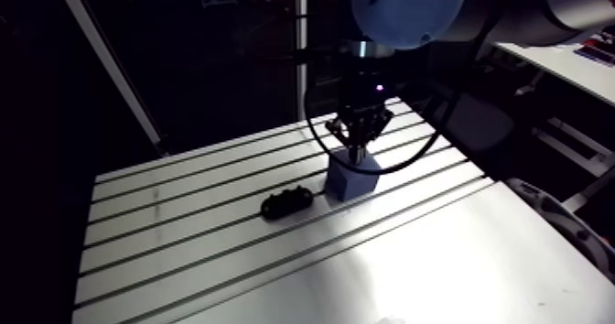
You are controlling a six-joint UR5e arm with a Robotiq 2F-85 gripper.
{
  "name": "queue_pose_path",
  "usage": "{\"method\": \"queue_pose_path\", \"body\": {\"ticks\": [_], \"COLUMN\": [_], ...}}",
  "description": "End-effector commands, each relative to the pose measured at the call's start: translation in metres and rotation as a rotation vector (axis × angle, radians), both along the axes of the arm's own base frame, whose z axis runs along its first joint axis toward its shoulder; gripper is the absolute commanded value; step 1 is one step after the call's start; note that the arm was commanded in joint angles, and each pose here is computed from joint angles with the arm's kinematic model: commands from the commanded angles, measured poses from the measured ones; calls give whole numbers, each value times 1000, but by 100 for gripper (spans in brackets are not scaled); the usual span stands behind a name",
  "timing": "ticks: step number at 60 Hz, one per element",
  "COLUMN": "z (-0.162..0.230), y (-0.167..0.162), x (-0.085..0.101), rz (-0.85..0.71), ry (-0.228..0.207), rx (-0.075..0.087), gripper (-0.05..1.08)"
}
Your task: Pick up the M10 bolt and insert it into the hex recess until seated.
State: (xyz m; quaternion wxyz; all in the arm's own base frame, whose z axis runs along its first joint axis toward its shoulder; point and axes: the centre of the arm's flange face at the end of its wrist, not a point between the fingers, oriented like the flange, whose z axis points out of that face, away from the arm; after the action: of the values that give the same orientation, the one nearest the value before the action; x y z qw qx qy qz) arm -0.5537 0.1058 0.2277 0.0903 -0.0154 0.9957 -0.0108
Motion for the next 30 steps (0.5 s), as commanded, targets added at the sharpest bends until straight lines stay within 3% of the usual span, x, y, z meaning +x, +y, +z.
{"method": "queue_pose_path", "body": {"ticks": [1,30], "z": [0,36], "y": [0,-2], "x": [0,-6], "rz": [-1,8], "ry": [-1,39], "rx": [0,14], "gripper": [108,108]}}
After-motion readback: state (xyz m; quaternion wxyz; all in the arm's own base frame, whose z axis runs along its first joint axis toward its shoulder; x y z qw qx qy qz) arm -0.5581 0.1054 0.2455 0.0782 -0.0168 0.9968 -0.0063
